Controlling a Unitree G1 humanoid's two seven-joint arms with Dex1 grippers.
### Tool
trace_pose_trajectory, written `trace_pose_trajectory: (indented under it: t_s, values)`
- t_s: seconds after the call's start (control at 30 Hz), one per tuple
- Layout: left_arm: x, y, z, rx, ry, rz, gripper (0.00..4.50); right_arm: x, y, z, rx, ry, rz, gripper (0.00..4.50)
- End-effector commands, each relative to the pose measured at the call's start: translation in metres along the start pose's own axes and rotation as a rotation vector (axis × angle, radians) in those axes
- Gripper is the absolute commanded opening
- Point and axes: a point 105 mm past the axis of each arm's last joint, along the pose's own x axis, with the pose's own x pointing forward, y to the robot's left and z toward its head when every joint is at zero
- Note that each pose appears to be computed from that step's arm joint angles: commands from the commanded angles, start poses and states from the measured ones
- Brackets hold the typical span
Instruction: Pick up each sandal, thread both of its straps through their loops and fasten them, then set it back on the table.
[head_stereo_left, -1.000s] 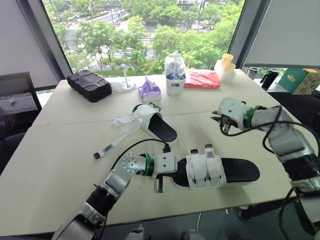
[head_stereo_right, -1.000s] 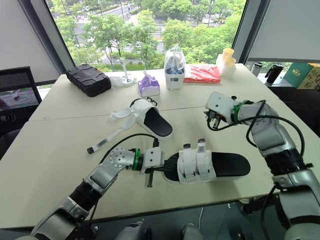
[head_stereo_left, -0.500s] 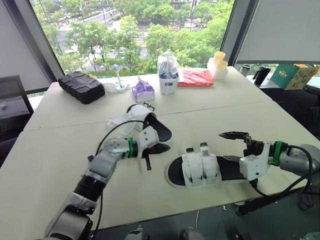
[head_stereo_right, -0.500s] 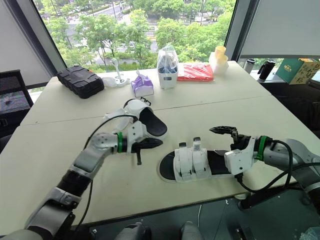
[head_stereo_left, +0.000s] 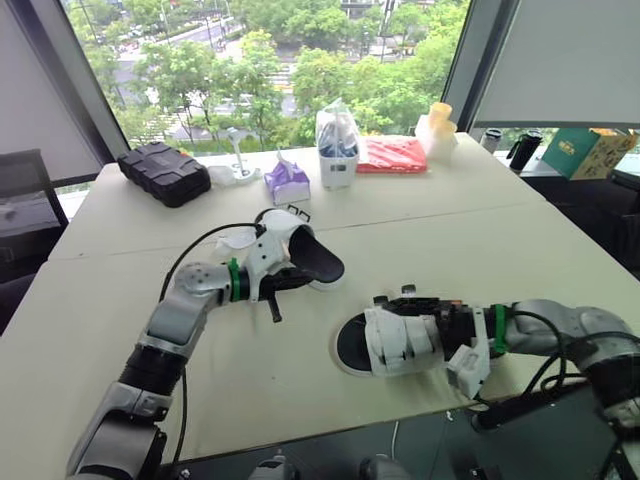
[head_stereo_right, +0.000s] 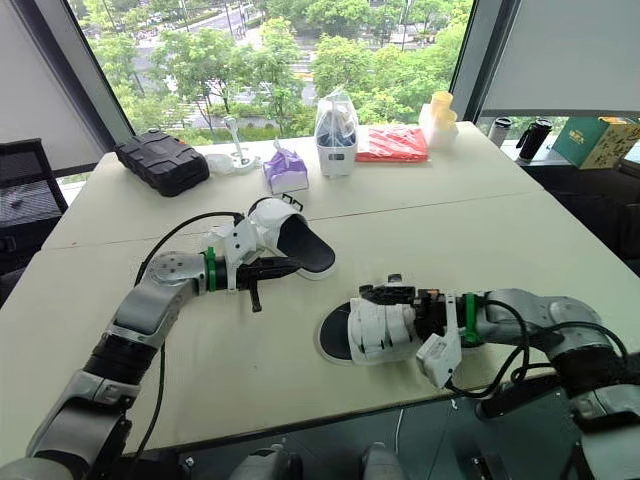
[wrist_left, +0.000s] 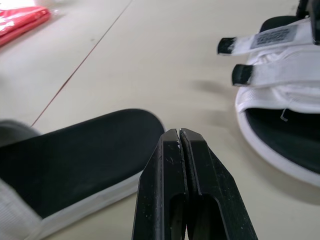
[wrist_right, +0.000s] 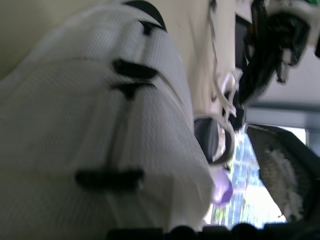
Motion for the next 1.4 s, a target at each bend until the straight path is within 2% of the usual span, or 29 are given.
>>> trace_pose_trajectory:
  t_s: [0.03,0.17,0.2,0.3,0.37,0.5,0.67,0.73,0.83,1.0,1.13,1.3,1.4]
  values:
    - [-0.007,0.011,0.011,0.048,-0.021,0.045,0.0,0.002,-0.006,-0.002,-0.04,-0.02,-0.023,2.15]
    - [-0.011,0.013,0.013,0.041,-0.029,0.069,0.0,0.005,-0.008,-0.003,-0.06,-0.033,-0.026,0.16]
    - [-0.012,0.013,0.012,0.043,-0.028,0.073,0.0,0.004,-0.008,-0.005,-0.061,-0.023,-0.026,0.01]
    - [-0.013,0.013,0.013,0.041,-0.032,0.082,0.0,-0.004,-0.012,-0.017,-0.036,0.04,-0.032,0.01]
    - [-0.013,0.014,0.012,0.041,-0.033,0.086,0.0,-0.011,-0.022,-0.036,0.018,0.157,-0.096,0.01]
    - [-0.012,0.016,0.015,0.046,-0.042,0.094,0.0,-0.043,-0.039,-0.085,0.167,0.485,-0.215,0.01]
    - [-0.008,0.015,0.016,0.047,-0.048,0.094,0.0,-0.091,-0.04,-0.153,0.502,0.989,-0.342,0.01]
    - [-0.006,0.014,0.015,0.053,-0.047,0.089,0.0,-0.094,-0.04,-0.169,0.625,1.114,-0.42,0.01]
    - [-0.004,0.013,0.017,0.072,-0.046,0.088,0.0,-0.089,-0.031,-0.187,0.657,1.306,-0.396,0.01]
    - [-0.005,0.014,0.022,0.085,-0.052,0.095,0.0,-0.062,-0.026,-0.194,0.682,1.354,-0.367,0.01]
    - [-0.006,0.014,0.024,0.088,-0.053,0.102,0.0,-0.051,-0.006,-0.197,0.741,1.433,-0.297,0.01]
    - [-0.013,0.013,0.026,0.107,-0.043,0.141,0.0,-0.032,0.013,-0.194,0.591,1.424,-0.088,0.01]
    - [-0.014,0.012,0.025,0.11,-0.03,0.151,0.0,-0.028,0.017,-0.193,0.622,1.409,-0.086,1.36]
